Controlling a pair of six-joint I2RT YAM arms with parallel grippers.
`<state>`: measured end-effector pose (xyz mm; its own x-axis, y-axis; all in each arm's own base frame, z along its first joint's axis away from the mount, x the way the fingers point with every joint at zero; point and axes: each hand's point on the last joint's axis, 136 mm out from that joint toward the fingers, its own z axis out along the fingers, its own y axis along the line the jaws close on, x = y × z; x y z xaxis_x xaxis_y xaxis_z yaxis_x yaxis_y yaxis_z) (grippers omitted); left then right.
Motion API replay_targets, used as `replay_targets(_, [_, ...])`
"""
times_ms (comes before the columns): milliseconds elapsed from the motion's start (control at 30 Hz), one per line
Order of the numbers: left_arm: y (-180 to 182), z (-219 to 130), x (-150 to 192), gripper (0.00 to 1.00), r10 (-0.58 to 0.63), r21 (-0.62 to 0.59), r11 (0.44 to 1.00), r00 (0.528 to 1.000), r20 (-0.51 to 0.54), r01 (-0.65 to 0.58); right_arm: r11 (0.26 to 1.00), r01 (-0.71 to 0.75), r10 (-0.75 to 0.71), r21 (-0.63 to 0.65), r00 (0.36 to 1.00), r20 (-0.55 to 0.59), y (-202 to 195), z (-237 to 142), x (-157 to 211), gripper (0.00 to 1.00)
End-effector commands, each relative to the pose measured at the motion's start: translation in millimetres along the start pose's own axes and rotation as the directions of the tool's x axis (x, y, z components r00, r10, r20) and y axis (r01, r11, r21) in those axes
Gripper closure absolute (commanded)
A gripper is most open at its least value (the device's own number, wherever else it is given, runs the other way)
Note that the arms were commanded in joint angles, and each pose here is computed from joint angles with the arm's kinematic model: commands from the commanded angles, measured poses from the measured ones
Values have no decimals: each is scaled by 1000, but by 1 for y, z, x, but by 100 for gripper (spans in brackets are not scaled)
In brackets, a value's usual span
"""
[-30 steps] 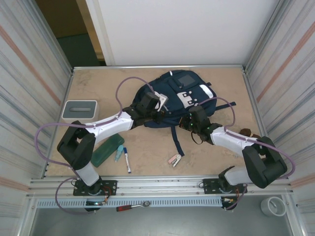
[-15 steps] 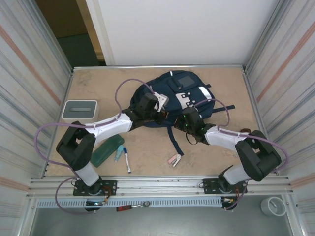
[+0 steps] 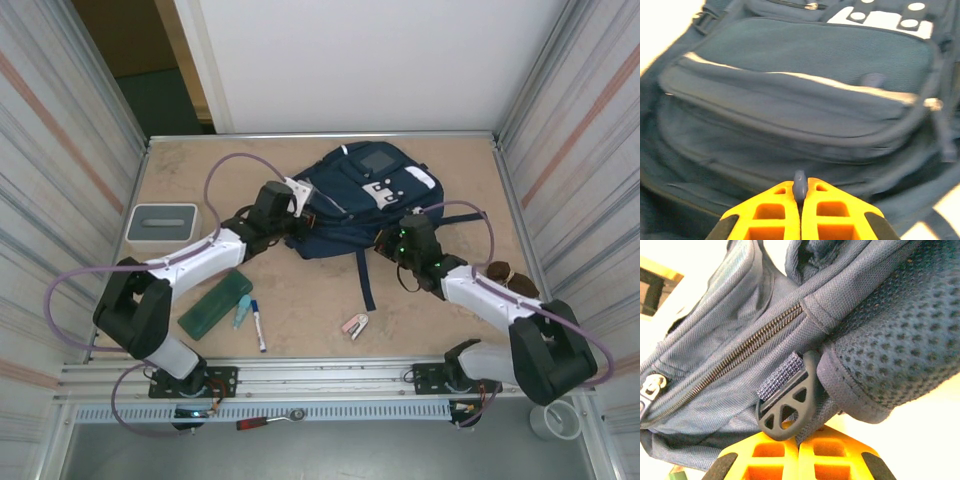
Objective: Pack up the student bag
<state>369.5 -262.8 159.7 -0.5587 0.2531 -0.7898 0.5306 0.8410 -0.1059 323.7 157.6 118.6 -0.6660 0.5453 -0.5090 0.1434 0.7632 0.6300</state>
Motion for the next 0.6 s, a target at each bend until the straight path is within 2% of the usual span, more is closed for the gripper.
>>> replay_targets(0, [42, -18, -10, 100, 19, -149, 989, 999, 30, -14, 995, 28, -33, 96, 998, 54, -27, -14, -13, 100])
replay_targets(167, [63, -18, -12, 100, -5, -209, 978, 1000, 23, 10, 996, 71, -73, 61, 997, 27, -22, -18, -17, 100])
replay_targets(300, [67, -23, -20, 100, -22, -205, 978, 999, 47, 31, 988, 116, -111, 104, 992, -52, -36, -18, -23, 100])
replay_targets(467, [35, -26, -45, 100, -53, -39, 998, 993, 103, 57, 993, 64, -55, 95, 994, -95, -43, -14, -42, 100])
replay_targets(567, [0, -30, -63, 100, -35, 62, 998, 991, 131, 27, 997, 26, -17, 78, 992, -123, -43, -6, -64, 100])
